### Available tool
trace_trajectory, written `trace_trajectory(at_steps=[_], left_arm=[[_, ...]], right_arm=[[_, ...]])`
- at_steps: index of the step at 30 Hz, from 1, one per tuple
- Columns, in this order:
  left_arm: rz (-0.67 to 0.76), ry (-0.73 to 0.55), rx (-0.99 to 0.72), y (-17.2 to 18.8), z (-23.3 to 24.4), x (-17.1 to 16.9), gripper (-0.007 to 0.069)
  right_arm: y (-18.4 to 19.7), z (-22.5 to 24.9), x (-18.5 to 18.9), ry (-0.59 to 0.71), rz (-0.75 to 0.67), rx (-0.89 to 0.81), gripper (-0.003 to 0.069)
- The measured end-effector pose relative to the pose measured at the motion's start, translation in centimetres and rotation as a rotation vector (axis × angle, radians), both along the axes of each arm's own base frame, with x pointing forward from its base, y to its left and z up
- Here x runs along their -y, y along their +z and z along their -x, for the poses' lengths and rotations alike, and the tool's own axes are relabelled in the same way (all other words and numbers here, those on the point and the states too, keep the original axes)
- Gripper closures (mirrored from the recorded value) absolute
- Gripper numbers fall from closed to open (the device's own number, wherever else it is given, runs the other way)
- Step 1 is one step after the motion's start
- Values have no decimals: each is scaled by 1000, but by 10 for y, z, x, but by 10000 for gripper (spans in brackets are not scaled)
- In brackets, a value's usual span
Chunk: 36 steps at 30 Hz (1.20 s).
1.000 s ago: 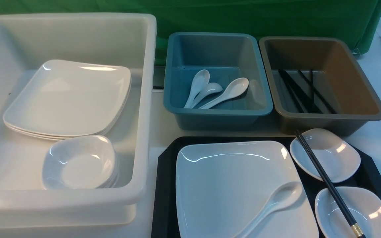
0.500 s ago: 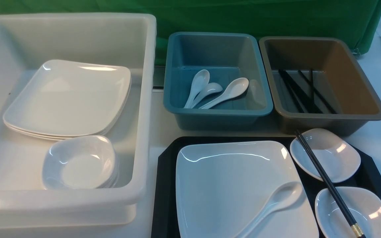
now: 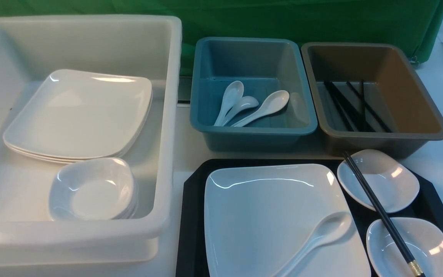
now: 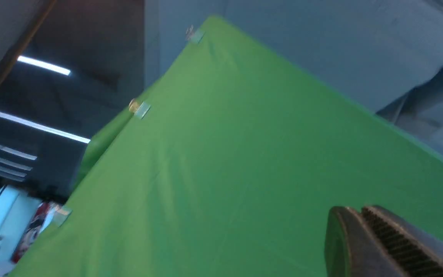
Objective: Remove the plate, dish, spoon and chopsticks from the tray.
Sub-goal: Use the right arm to grab a pair of chopsticks from the plate
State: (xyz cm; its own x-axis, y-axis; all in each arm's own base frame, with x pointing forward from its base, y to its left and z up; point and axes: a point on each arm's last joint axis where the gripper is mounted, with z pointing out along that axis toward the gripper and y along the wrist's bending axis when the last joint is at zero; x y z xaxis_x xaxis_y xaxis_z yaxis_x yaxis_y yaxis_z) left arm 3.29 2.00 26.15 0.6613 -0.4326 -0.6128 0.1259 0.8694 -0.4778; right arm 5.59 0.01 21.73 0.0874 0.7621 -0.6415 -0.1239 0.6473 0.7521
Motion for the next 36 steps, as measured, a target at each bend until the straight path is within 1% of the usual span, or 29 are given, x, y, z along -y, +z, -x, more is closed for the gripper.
trace_trajectory(at_steps=[4,5,8,9,10,11,12,16,17,18,19,20,21,22,23,26,28,29,30,31,33,34,36], left_arm=[[-8,-36,4,10,1,3,608],[-44,-45,2,21,4,6,608],[-107,-53,-12,36,7,10,608],[-156,-54,-35,49,11,13,608],[-160,-57,-48,49,11,14,608],[-185,-60,-72,59,14,16,608],[-185,-60,-72,59,14,16,608],[-199,-98,-243,79,16,19,608],[-200,-103,-265,80,16,19,608],[-200,-116,-333,87,13,20,608],[-200,-134,-440,93,6,20,608],[-203,-143,-495,96,4,21,608],[-214,-157,-604,98,-5,21,608],[-214,-158,-606,100,-6,21,608],[-236,-180,-735,102,-16,22,608],[-276,-288,-1007,97,-39,28,608],[-299,-378,-1100,94,-51,34,608],[-334,-450,-1167,89,-62,39,608],[-330,-470,-1170,88,-63,40,608],[-352,-556,-1225,82,-74,46,608],[-367,-634,-1276,76,-85,50,608],[-371,-637,-1283,75,-86,50,608],[-383,-677,-1329,69,-95,51,608]], right_arm=[[1,0,0,-4,-7,16,419],[3,0,1,-8,-7,32,419],[6,1,2,-21,2,71,422],[8,1,2,-26,23,81,434],[8,2,2,-26,26,81,436],[13,3,1,-24,66,72,456],[16,3,1,-24,76,77,464],[67,16,-4,4,296,27,579],[65,16,-4,8,307,13,584],[84,19,-6,31,380,-37,613],[106,23,-8,52,444,-72,627],[113,22,-9,76,474,-123,629],[131,24,-11,106,530,-173,630],[138,24,-11,110,539,-178,630],[157,21,-13,154,620,-253,630],[184,6,-17,278,756,-444,629],[191,-9,-19,386,811,-609,629],[192,-23,-20,449,831,-701,628],[193,-28,-21,462,833,-721,628],[188,-50,-22,530,855,-816,629],[179,-76,-23,571,860,-881,629],[176,-82,-23,579,859,-896,629],[162,-114,-23,603,853,-947,627]])
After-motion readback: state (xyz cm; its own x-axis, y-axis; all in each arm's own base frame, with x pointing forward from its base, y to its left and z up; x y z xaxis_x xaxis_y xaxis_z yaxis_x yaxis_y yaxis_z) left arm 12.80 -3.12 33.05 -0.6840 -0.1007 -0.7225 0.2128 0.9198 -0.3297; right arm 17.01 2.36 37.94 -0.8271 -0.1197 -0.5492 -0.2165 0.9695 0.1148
